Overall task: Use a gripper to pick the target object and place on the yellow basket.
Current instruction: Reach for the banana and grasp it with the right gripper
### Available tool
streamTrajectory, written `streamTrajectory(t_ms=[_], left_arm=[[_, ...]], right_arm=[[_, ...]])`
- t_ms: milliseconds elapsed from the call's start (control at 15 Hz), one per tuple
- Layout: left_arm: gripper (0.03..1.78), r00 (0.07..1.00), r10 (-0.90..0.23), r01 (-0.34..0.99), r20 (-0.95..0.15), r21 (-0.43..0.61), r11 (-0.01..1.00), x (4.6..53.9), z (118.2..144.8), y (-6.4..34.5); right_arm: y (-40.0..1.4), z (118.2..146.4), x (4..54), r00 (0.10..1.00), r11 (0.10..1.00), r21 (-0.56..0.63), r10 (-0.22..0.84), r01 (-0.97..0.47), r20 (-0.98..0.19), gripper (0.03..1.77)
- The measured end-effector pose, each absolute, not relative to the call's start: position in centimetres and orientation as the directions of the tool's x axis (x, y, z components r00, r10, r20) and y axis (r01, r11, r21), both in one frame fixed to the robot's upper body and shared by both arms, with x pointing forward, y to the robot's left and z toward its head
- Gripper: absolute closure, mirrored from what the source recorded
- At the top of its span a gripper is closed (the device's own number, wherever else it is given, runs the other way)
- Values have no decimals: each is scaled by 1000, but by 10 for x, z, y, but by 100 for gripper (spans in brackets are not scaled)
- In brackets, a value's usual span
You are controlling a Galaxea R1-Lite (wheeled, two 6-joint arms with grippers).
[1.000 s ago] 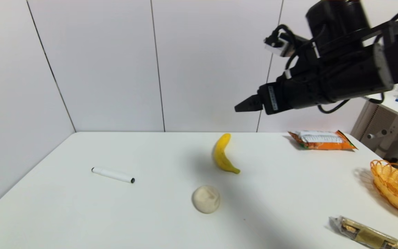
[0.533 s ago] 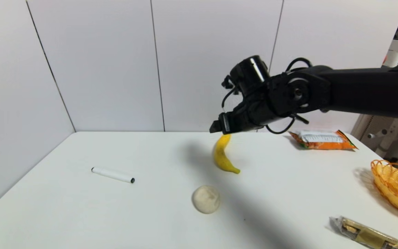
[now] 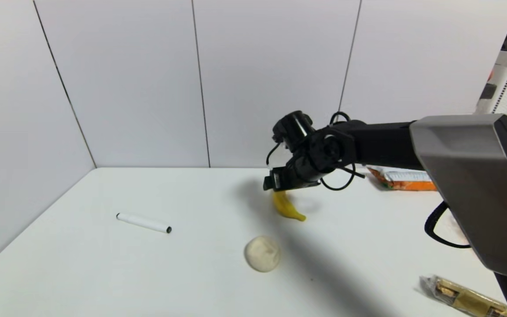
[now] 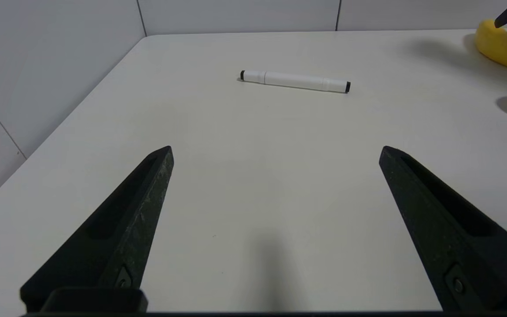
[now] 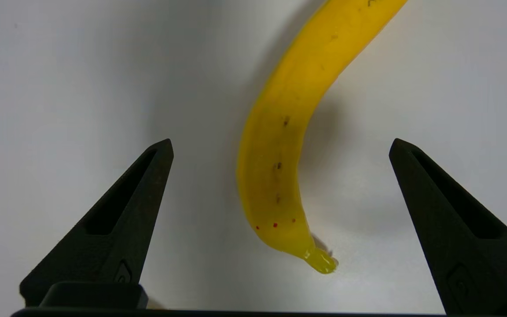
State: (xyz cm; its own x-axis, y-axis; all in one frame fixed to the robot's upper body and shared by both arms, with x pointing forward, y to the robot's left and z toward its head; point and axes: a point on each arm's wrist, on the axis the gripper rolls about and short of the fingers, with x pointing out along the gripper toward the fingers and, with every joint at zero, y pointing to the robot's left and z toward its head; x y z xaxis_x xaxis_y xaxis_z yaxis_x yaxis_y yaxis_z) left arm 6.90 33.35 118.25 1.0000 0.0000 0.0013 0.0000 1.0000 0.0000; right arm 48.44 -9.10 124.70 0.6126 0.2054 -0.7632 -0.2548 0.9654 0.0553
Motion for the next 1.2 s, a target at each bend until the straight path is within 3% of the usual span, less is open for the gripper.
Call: streamTrajectory(t_ms=[533, 800, 1000, 1067, 1200], left_arm=[[12, 1000, 0, 0, 1, 0, 1000, 69, 1182, 334], [12, 1000, 0, 0, 1, 0, 1000, 69, 1182, 334], [12, 1000, 0, 0, 1, 0, 1000, 69, 1182, 334], [12, 1000, 0, 0, 1, 0, 1000, 69, 1182, 334], [12, 1000, 0, 0, 1, 0, 1000, 69, 1182, 334]], right_arm=[[-86, 1213, 493, 570, 968, 33, 175, -250, -803, 10], [-86, 1202, 497, 557, 969, 25, 163, -247, -814, 72], [-87, 1200, 498, 555, 969, 24, 160, -245, -816, 102], [-87, 1202, 497, 556, 969, 25, 162, -246, -815, 125], [-89, 1208, 496, 561, 969, 26, 163, -244, -811, 127]])
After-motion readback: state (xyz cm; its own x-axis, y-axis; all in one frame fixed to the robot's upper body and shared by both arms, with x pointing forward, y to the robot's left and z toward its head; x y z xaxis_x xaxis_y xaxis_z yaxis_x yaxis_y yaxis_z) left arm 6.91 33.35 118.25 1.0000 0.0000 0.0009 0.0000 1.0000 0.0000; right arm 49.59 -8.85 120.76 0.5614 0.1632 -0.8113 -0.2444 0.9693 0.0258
